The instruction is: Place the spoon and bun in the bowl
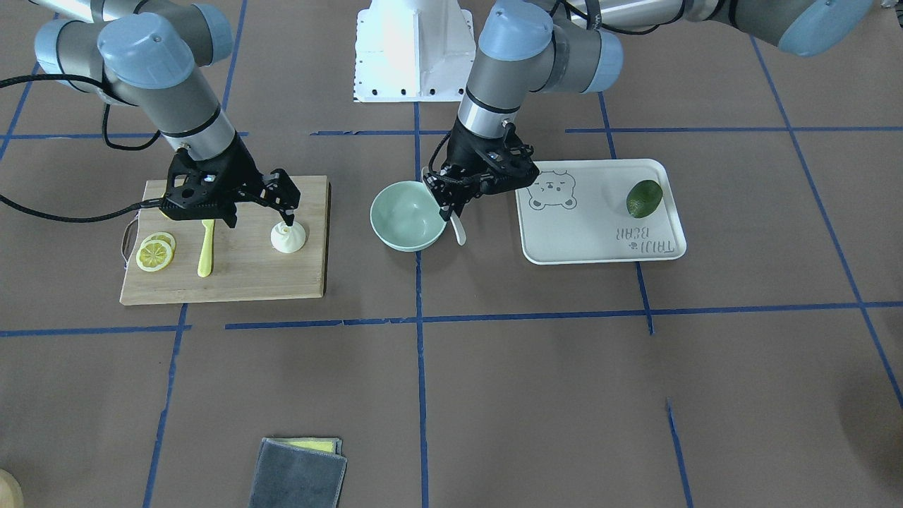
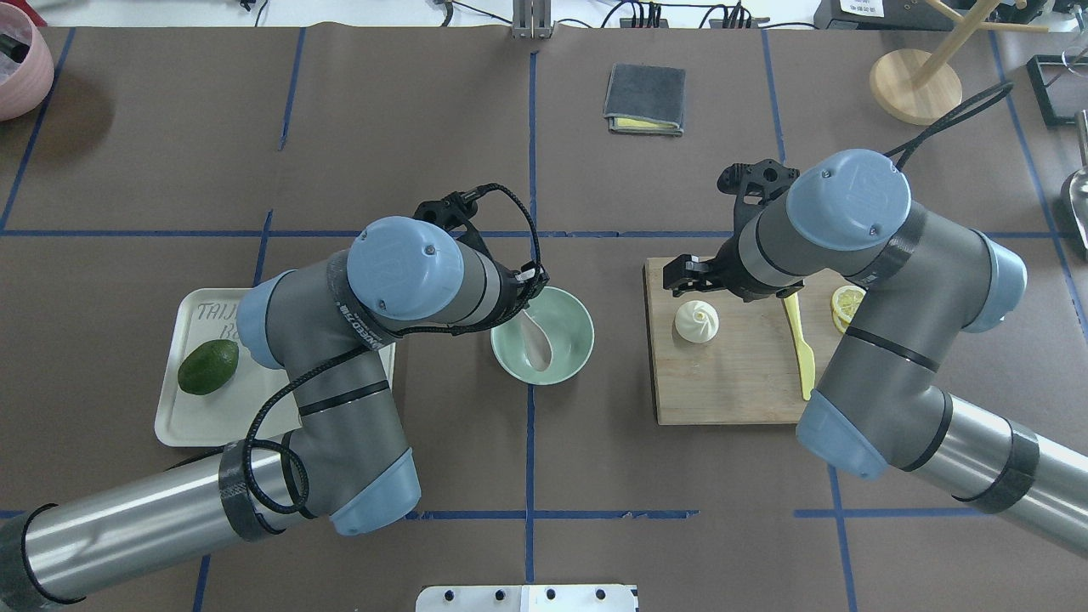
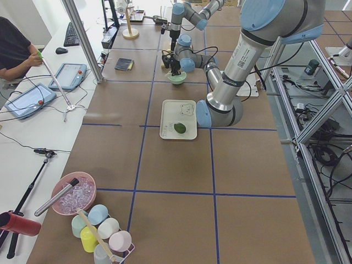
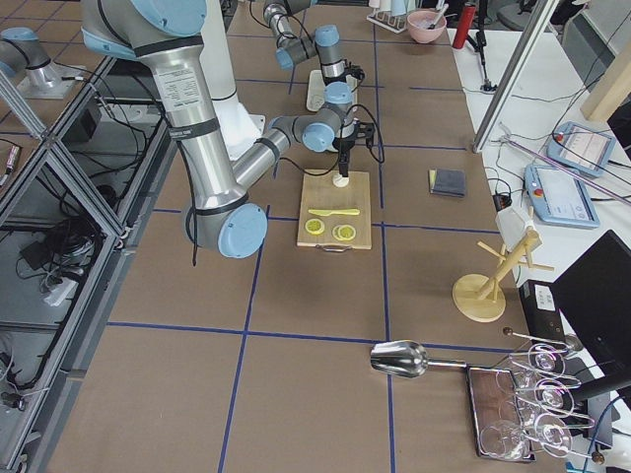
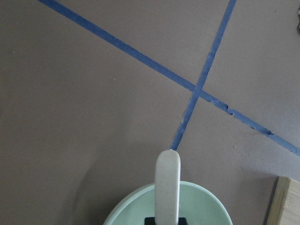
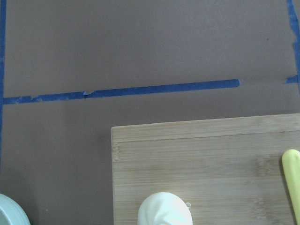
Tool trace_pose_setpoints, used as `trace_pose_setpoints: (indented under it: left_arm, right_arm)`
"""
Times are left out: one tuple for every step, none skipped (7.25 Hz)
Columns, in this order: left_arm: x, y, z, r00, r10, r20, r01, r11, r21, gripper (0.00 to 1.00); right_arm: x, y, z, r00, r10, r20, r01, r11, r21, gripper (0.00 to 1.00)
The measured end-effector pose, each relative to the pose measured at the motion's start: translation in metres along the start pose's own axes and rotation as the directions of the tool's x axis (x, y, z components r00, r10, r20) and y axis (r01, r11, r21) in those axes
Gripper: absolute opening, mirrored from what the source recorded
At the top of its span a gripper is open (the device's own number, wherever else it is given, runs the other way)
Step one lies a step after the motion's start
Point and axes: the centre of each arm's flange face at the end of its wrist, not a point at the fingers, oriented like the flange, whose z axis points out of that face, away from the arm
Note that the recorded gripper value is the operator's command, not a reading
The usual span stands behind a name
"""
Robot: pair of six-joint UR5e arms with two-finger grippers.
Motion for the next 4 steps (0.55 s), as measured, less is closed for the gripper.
trace_pose_setpoints:
  left_arm:
    - [0.001,0.004,0.006,1.0,0.002,-0.008,-0.002,1.0,0.01,0.05]
    - [0.001,0.005,0.008,1.0,0.005,-0.011,-0.005,1.0,0.014,0.92]
    - [0.0,0.002,0.009,1.0,0.01,-0.011,-0.01,1.0,0.02,1.0]
    - [0.001,-0.007,0.006,1.0,0.011,-0.013,-0.01,0.999,0.031,1.0]
  right_arm:
    - [-0.003,-0.001,0.004,1.0,0.0,-0.004,0.0,1.0,-0.001,1.0]
    - [-0.005,-0.002,0.006,1.0,0.0,-0.005,0.0,1.0,-0.002,1.0]
    - [-0.007,-0.002,0.007,1.0,0.0,-0.006,0.0,1.0,-0.003,1.0]
    - [-0.007,-0.003,0.01,1.0,0.0,-0.009,0.0,1.0,-0.004,1.0]
